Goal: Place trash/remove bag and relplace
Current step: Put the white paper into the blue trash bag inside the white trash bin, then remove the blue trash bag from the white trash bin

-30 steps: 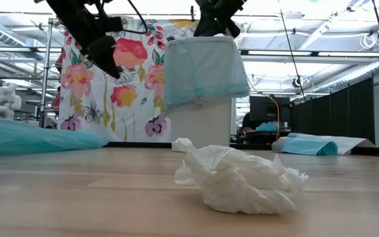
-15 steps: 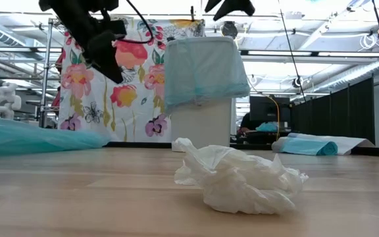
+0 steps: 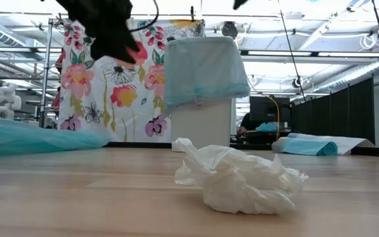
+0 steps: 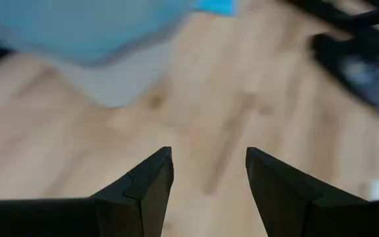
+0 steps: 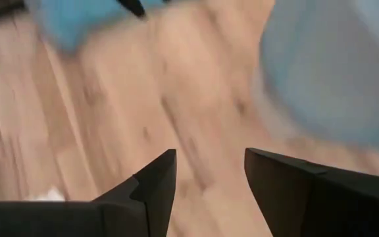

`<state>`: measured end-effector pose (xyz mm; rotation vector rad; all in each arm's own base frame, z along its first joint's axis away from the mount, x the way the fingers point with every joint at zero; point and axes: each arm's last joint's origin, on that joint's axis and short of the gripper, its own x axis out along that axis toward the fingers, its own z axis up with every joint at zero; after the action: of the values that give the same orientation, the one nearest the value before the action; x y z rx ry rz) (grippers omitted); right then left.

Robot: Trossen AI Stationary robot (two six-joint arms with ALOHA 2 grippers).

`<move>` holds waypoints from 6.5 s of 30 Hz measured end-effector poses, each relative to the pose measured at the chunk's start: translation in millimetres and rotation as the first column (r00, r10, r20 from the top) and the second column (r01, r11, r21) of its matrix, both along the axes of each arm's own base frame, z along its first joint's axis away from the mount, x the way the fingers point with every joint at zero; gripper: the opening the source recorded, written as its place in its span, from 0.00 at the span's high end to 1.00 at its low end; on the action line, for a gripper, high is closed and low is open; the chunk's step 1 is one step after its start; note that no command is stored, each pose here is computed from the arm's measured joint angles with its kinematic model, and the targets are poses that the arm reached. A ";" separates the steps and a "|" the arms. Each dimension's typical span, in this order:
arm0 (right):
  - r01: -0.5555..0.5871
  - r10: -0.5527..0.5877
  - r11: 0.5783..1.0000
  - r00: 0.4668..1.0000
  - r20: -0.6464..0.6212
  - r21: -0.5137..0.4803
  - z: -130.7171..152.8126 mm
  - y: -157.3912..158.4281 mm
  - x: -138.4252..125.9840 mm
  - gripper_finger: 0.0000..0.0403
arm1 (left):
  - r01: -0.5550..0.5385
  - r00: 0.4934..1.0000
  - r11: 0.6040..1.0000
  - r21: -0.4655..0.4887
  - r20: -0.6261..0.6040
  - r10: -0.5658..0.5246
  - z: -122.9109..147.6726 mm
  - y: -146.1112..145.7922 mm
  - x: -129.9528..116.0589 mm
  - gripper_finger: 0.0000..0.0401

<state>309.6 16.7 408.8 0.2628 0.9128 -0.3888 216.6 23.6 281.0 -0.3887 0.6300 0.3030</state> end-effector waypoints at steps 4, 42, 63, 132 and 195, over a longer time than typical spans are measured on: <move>0.001 0.004 0.999 0.993 -0.120 0.041 -29.6 33.2 -4.5 0.58 | 0.070 0.997 0.996 -0.063 0.038 -0.067 -6.2 -28.5 17.8 0.52; 0.120 -0.103 0.957 0.992 -0.080 0.263 -152.7 197.4 -71.1 0.58 | 0.324 0.876 0.925 -0.200 -0.305 -0.373 -127.7 -227.0 194.8 0.52; 0.183 -0.189 0.963 0.982 0.011 0.198 -151.5 191.5 -68.1 0.58 | 0.306 0.899 0.946 -0.109 -0.294 -0.324 -54.2 -161.9 187.6 0.99; 0.700 -0.702 0.688 0.709 -0.070 0.193 -181.3 38.7 -64.5 0.64 | -0.125 0.972 0.976 0.181 0.221 0.083 56.0 136.3 -41.2 0.60; 0.189 -0.468 0.878 0.528 0.709 0.439 -194.1 -170.0 -89.7 1.00 | 0.016 0.887 0.999 -0.039 0.462 0.004 -58.4 183.9 41.6 1.00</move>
<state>219.9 -153.3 214.8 0.8532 -0.0182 -0.4192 258.1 207.5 222.5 -0.4802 0.1674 0.1798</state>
